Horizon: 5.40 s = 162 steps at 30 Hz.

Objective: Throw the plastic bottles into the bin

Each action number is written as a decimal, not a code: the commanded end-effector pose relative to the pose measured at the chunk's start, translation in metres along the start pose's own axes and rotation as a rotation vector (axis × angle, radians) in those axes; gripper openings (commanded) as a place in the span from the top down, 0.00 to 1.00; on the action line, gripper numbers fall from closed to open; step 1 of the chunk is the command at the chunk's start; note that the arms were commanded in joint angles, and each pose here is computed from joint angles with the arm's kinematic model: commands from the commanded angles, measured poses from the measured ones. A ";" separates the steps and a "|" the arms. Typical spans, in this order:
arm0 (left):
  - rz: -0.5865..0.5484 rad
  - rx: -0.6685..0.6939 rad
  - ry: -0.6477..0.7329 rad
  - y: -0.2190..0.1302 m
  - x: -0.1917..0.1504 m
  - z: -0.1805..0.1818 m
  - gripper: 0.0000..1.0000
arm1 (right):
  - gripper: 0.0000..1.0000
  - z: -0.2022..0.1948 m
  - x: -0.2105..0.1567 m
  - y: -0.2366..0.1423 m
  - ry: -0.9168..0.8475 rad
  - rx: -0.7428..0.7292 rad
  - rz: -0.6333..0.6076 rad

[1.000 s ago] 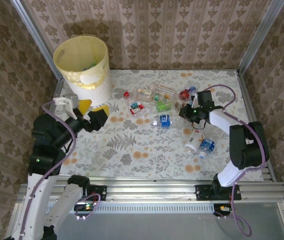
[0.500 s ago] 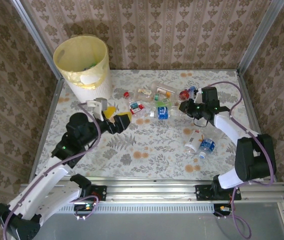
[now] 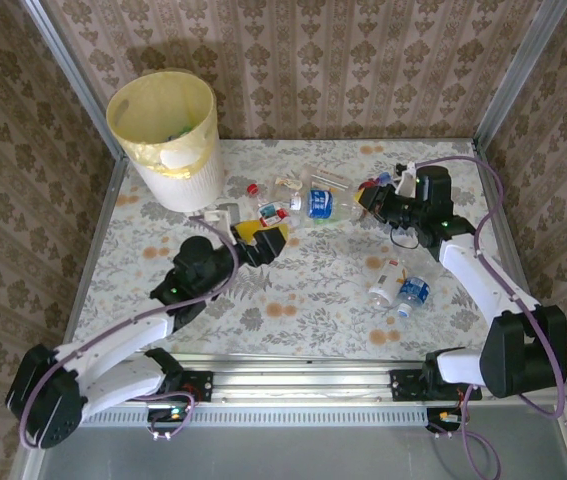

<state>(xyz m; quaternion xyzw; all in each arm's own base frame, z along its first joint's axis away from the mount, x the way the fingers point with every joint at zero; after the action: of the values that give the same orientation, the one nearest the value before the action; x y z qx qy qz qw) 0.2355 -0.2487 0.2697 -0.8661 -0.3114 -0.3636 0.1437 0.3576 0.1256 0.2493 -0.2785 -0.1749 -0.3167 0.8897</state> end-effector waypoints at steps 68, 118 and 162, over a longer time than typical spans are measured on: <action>-0.107 -0.025 0.077 0.018 0.053 -0.023 0.64 | 0.00 0.042 -0.061 -0.031 -0.168 0.087 0.057; -0.619 0.428 0.874 -0.143 0.316 -0.092 0.66 | 0.00 0.001 -0.085 -0.037 -0.254 -0.087 0.143; -0.324 0.362 0.544 -0.138 0.284 -0.092 0.00 | 0.00 -0.073 -0.130 -0.084 -0.104 -0.463 0.171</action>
<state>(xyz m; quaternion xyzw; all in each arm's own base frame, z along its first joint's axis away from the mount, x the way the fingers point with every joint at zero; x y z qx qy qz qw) 0.2490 -0.0639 0.5497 -0.6313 -0.4562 -0.5499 0.3017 0.2217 0.0951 0.1696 -0.4874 -0.1405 -0.2511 0.8244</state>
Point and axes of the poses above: each hand's point on the last joint's axis, 136 mm out from that joint toward the fingers, its own y axis out along the fingers, its own z axis along the line the jaws close on, x = y × z, the point moved 3 cm from there along -y, back along the fingers, and after that the axes turned 5 degrees about -y, right-handed, at the moved point
